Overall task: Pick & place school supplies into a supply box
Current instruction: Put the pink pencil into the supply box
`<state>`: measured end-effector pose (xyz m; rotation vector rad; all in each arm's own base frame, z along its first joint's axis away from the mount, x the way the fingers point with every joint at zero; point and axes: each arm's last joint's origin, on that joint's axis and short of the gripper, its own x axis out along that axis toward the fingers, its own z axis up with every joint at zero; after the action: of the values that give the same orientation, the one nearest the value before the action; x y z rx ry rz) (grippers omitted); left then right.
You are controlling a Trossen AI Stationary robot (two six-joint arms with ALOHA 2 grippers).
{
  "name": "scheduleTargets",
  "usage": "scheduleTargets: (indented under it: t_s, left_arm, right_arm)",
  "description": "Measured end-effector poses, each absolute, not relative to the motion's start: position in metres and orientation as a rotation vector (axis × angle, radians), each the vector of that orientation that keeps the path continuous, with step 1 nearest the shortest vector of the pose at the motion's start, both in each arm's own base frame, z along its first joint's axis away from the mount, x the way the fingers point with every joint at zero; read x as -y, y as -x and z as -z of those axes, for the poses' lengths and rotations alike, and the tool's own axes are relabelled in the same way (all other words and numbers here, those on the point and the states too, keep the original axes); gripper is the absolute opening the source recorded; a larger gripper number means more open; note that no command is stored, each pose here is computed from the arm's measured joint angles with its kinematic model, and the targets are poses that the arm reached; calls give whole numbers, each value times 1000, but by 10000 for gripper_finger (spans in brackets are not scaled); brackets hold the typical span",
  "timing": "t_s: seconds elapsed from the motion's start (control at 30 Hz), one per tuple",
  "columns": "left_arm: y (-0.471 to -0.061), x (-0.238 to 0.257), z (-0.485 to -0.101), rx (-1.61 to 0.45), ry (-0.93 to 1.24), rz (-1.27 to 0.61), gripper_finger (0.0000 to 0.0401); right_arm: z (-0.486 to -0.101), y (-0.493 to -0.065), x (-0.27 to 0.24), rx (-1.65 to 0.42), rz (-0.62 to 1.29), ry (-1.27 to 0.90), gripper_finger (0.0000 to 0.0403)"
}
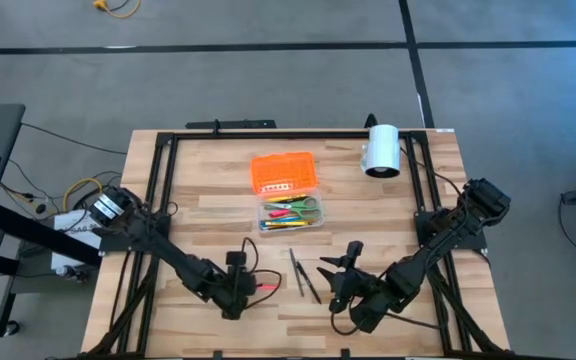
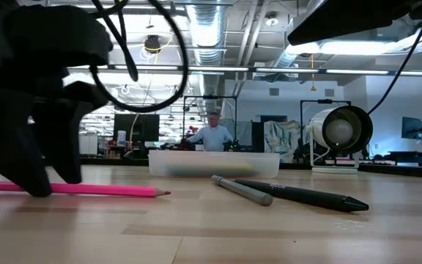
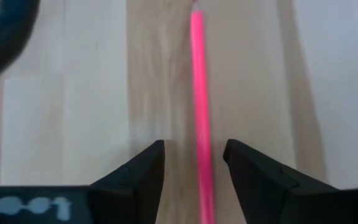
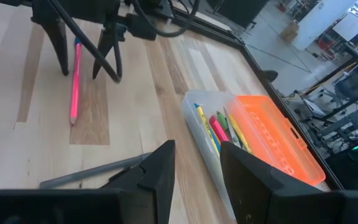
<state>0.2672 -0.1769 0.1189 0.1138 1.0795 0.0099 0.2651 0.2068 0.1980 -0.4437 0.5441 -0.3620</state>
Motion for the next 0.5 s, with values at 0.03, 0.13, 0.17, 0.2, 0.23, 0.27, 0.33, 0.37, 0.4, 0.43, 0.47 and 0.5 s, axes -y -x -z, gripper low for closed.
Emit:
scheduleTargets:
  t_s: [0.03, 0.13, 0.17, 0.2, 0.23, 0.27, 0.33, 0.37, 0.4, 0.43, 0.47, 0.5]
  left_arm:
    - [-270, 176, -119, -1065, -112, 2, 167]
    - [-276, 174, -121, -1042, -104, 15, 163]
    - [-276, 173, -121, -1043, -101, 16, 163]
    - [-277, 172, -120, -1051, -95, 21, 163]
    - [-276, 171, -120, -1064, -88, 31, 163]
    - [-276, 171, -120, -1082, -79, 42, 163]
    - [-274, 170, -119, -1127, -52, 60, 163]
    - [-273, 170, -118, -1148, -44, 57, 163]
    - [-272, 170, -118, -1158, -35, 47, 163]
    - [-271, 169, -118, -1169, -27, 36, 163]
    - [-270, 169, -118, -1175, -19, 28, 163]
    - [-270, 170, -118, -1178, -17, 25, 163]
  right_arm:
    - [-198, -265, -207, -544, 362, 444, 122]
    - [-198, -265, -207, -544, 362, 444, 122]
    - [-198, -265, -207, -544, 362, 444, 122]
    - [-198, -265, -207, -545, 362, 444, 122]
    - [-198, -265, -207, -545, 362, 445, 122]
    - [-198, -265, -207, -546, 362, 446, 122]
    - [-198, -265, -207, -546, 362, 446, 122]
    - [-198, -265, -207, -546, 362, 446, 122]
    - [-198, -265, -207, -546, 362, 446, 122]
    - [-198, -265, -207, -546, 362, 446, 122]
    - [-198, -265, -207, -546, 362, 446, 122]
    - [-198, -265, -207, -546, 362, 446, 122]
